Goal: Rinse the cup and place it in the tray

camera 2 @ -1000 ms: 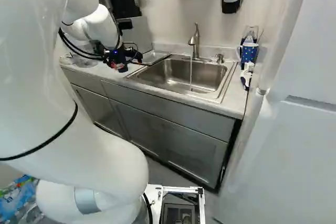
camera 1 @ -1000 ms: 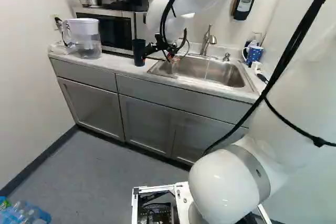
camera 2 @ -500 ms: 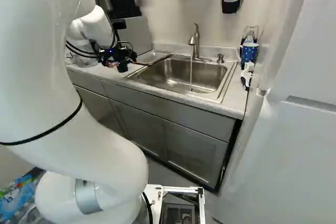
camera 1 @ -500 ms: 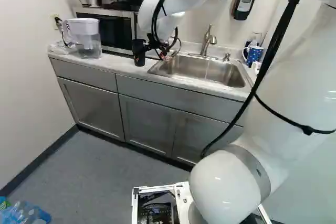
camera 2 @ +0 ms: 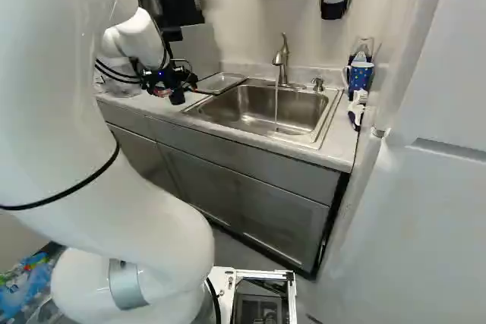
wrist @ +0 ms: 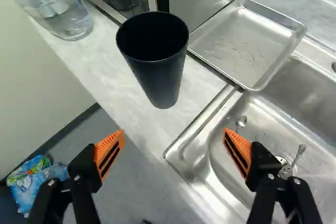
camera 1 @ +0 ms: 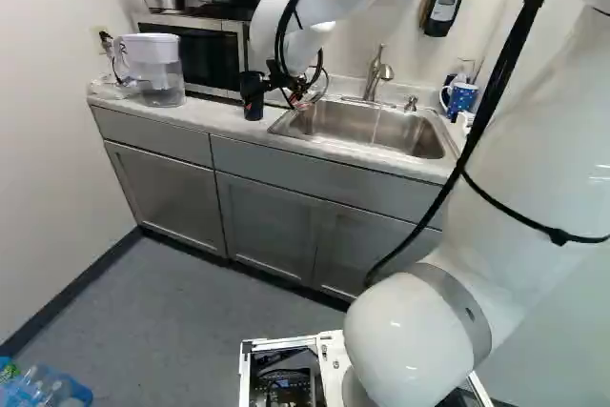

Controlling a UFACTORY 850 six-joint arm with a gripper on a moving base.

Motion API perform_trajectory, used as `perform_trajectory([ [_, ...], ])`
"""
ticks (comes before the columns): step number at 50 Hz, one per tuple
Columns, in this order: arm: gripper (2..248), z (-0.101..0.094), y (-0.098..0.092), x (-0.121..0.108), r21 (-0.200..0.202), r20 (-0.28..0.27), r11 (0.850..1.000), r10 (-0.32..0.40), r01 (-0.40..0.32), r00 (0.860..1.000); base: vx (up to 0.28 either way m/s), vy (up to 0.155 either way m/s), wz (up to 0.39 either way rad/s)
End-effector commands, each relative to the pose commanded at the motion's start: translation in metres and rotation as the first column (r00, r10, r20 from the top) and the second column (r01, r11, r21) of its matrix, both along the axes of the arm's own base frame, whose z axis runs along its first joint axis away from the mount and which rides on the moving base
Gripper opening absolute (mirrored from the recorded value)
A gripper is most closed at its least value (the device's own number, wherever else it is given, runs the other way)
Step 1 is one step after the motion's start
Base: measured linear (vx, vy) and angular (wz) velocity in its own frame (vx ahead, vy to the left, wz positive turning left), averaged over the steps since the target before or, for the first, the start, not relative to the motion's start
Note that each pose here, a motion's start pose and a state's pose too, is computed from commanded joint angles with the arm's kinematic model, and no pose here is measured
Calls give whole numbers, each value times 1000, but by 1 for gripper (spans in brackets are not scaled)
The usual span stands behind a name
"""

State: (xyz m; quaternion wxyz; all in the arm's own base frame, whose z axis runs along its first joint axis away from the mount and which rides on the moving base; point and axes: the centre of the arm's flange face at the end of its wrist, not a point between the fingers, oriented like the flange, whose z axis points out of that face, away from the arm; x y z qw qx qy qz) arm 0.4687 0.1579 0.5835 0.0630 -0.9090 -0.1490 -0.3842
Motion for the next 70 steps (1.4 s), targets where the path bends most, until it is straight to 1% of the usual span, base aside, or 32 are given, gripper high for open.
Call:
perform_trajectory([
  [19, 247, 4, 1, 4, 21, 63, 1000, -1, -1, 998, 0, 0, 0],
  [36, 247, 9, 3, 8, 42, 125, 999, -3, -3, 992, 0, 0, 0],
  [46, 247, 3, 6, 12, 50, 148, 999, 0, -8, 989, 0, 0, 0],
  [70, 247, -17, 27, 25, 65, 192, 997, 26, -39, 981, 0, 0, 0],
])
